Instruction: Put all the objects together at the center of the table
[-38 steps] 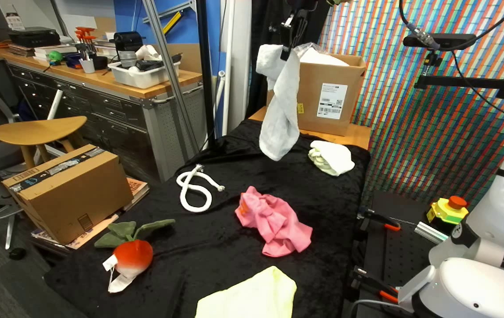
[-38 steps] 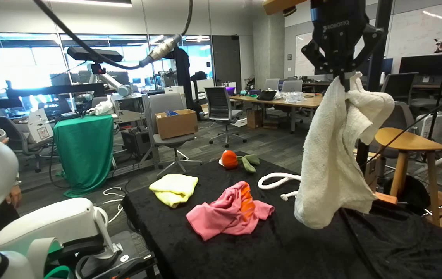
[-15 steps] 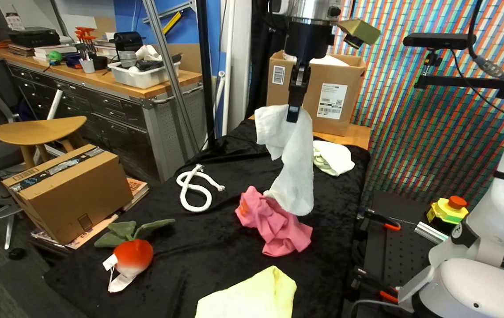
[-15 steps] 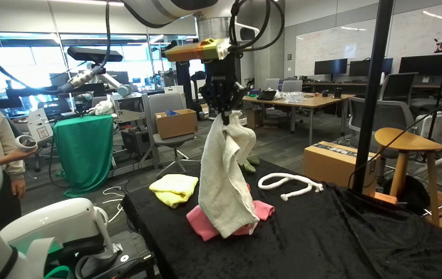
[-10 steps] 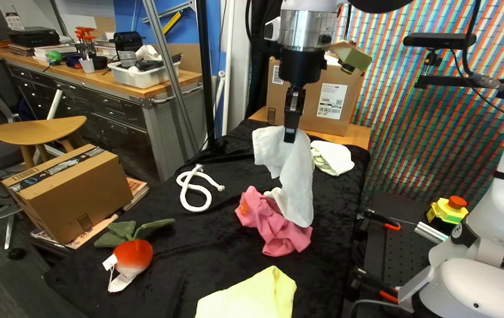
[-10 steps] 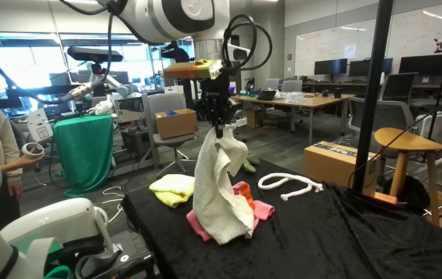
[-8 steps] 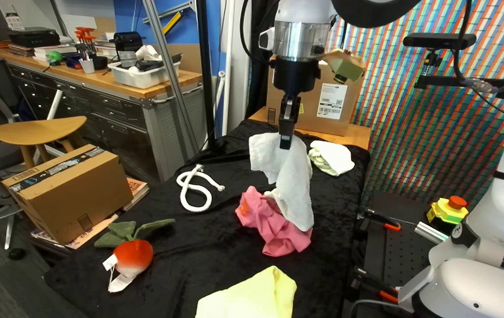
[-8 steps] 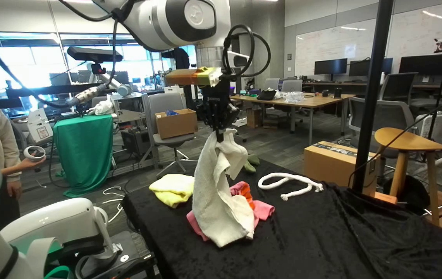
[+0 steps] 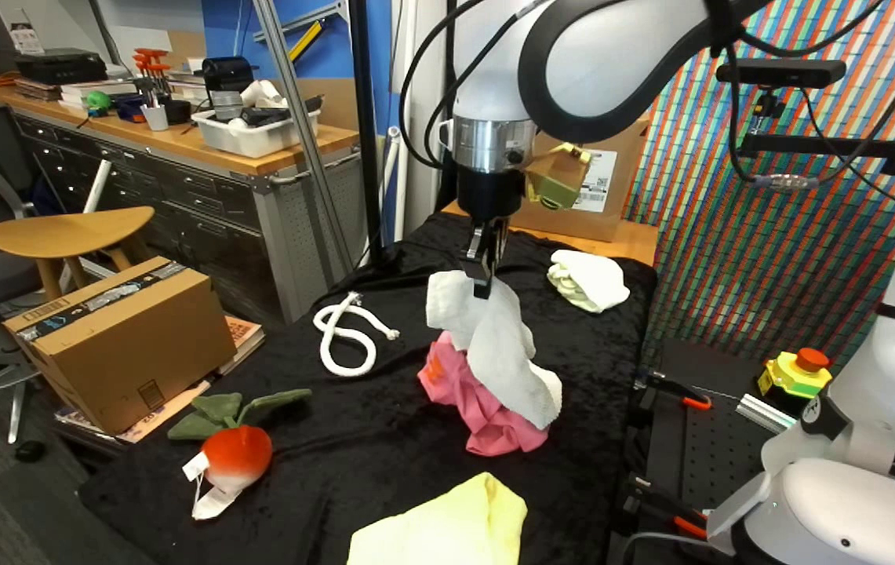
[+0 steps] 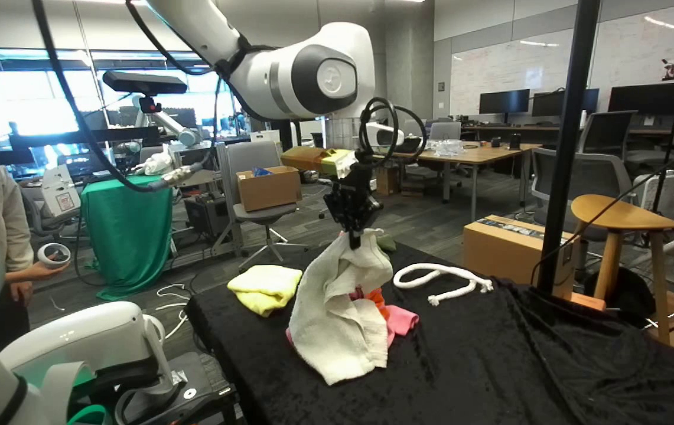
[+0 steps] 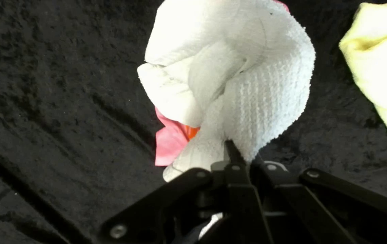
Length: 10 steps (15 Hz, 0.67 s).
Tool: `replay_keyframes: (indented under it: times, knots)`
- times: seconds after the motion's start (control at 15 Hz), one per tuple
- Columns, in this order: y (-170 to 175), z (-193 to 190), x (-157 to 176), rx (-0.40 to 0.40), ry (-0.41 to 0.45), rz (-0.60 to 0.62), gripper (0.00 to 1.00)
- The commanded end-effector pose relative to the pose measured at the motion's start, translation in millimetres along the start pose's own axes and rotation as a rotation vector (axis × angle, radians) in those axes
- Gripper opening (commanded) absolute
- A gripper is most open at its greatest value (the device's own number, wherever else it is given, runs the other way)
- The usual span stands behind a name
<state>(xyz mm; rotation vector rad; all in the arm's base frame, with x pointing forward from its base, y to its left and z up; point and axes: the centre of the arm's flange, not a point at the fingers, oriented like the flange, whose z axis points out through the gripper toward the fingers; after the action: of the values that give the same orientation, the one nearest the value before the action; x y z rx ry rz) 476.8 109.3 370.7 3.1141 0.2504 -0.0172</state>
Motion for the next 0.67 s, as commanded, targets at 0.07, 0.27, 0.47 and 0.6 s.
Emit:
replay_keyframes:
  times: [0.07, 0.27, 0.47, 0.6]
  knots:
    - [14.9, 26.9, 24.4, -0.044, -0.022, 0.071, 0.03]
    - [20.1, 32.6, 24.9, -0.058, -0.038, 0.082, 0.38]
    - [22.7, 31.4, 26.6, -0.07, -0.036, 0.084, 0.61]
    - [24.9, 26.7, 27.2, -0.079, -0.028, 0.088, 0.77]
